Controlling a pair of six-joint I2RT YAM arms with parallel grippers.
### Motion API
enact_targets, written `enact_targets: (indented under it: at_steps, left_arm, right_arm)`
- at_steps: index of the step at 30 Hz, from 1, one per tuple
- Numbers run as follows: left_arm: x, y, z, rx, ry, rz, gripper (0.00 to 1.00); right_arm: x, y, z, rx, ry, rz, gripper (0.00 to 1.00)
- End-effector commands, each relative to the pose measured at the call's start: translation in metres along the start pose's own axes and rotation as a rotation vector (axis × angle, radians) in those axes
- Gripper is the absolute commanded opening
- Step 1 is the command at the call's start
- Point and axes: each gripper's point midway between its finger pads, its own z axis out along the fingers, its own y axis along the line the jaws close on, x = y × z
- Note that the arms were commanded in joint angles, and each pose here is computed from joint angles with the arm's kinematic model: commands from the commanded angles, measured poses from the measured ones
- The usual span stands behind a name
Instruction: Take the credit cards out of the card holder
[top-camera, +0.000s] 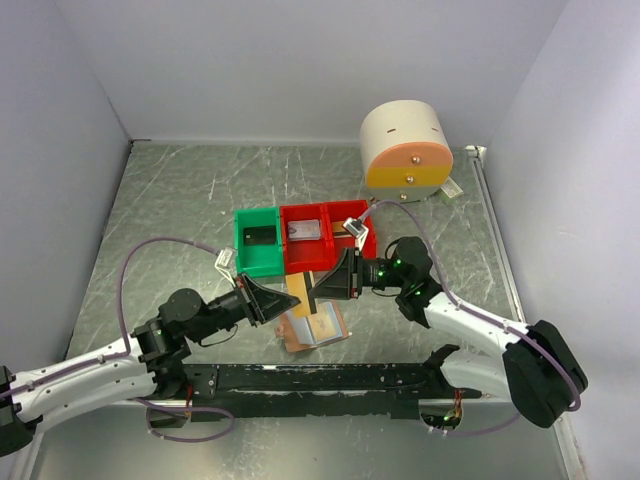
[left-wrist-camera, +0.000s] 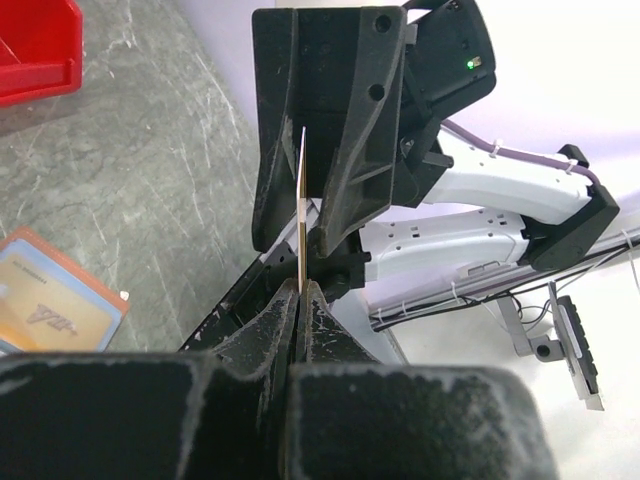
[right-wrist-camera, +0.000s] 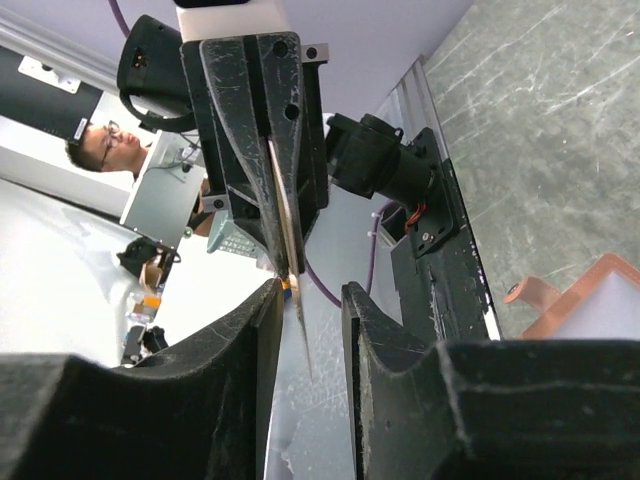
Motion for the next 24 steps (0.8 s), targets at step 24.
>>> enact_targets:
  at_steps: [24]
  left_arm:
    - [0.001,-0.003,-0.002,0.029,-0.004,-0.014,0.07]
  right_arm:
    - [0.001,0.025,0.004,-0.101,0.028,-0.042,0.00]
